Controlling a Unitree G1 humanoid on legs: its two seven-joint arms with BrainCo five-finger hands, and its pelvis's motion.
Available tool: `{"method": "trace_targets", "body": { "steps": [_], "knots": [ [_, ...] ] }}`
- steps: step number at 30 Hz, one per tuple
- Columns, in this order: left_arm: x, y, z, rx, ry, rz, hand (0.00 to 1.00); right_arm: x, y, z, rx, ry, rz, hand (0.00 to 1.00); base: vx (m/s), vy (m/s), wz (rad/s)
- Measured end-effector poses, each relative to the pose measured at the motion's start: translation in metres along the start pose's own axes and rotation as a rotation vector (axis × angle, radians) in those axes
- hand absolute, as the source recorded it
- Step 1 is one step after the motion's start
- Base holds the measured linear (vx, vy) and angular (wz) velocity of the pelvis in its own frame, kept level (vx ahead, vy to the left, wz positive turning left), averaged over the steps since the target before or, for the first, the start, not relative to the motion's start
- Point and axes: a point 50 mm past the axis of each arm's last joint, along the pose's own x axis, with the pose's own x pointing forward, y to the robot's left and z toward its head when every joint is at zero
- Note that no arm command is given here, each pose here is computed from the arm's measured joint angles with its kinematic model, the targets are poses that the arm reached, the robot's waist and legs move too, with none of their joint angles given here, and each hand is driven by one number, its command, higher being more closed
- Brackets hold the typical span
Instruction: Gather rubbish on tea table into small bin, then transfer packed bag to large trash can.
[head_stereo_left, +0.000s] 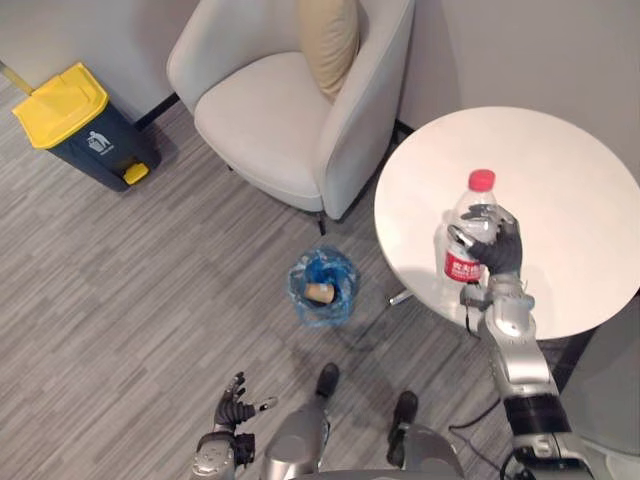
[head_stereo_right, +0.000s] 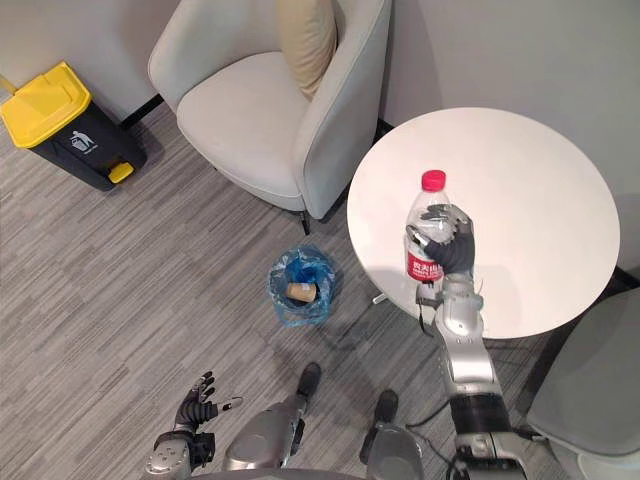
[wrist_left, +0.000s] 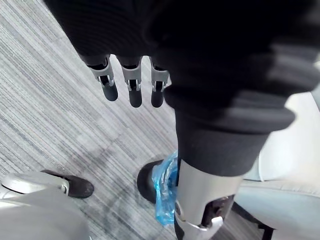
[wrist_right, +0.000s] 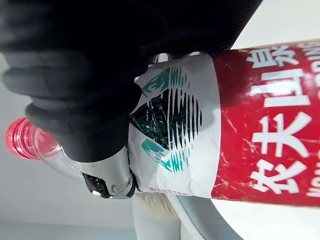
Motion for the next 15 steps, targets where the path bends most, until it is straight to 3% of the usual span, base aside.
{"method": "trace_targets", "body": {
  "steps": [9, 15],
  "knots": [
    [0.001, -0.008, 0.001, -0.037, 0.0, 0.008, 0.0, -0.015, 0.009, 0.002, 0.039, -0.006, 0.038, 1.0, 0.0, 0.032, 0.5],
    [-0.003, 0.001, -0.01, -0.023, 0.037, 0.041, 0.0, -0.026, 0.043, -0.002, 0.03, 0.012, 0.182, 1.0, 0.09, 0.115, -0.02]
  ]
}}
